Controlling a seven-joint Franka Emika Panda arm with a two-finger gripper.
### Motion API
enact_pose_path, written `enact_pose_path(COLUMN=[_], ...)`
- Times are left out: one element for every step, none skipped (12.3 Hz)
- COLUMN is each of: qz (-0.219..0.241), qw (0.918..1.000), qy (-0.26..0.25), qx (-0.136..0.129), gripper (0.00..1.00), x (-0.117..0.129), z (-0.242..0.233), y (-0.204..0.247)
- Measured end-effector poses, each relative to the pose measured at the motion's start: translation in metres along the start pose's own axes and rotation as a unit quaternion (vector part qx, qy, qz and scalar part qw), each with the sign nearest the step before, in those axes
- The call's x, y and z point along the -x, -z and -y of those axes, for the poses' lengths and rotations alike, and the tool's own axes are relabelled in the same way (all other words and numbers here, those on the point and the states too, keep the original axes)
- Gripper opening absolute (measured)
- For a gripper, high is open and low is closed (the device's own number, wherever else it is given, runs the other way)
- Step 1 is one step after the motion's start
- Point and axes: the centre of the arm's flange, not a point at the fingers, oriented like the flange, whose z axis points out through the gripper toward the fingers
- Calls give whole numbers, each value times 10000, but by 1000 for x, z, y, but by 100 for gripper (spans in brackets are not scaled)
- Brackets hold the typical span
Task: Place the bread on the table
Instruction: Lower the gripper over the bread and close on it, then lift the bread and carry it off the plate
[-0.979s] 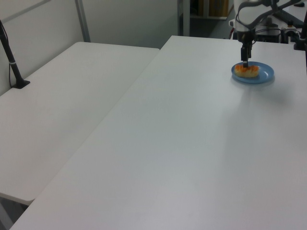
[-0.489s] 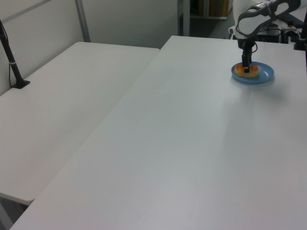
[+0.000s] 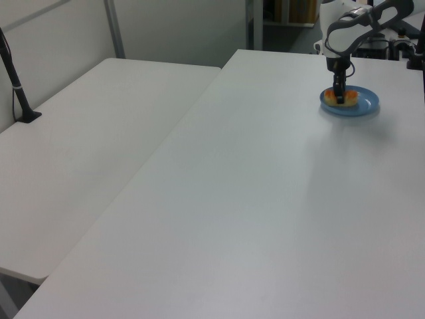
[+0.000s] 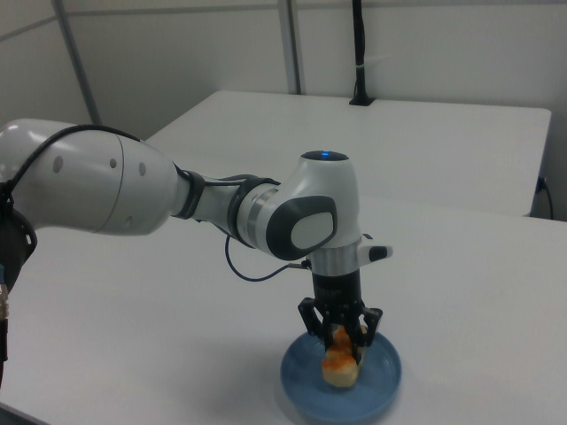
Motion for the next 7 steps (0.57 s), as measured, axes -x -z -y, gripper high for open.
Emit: enact_pose_path(qz=[-32,-80,-104,-169,-309,-413,-516], qw=[10000,10000,9999,9998,9994,9990,9984], qy=[-5,-20,-43,-48,-31,-48,-114], qx=[21,54,82,129,161,182,207], gripper=[48,48,48,48,48,48,49], x=[0,1,3,3,-4,-12,-22], z=[-1,-2,-4,-4,1,9,18], y=[4,13,27,44,61,72,83])
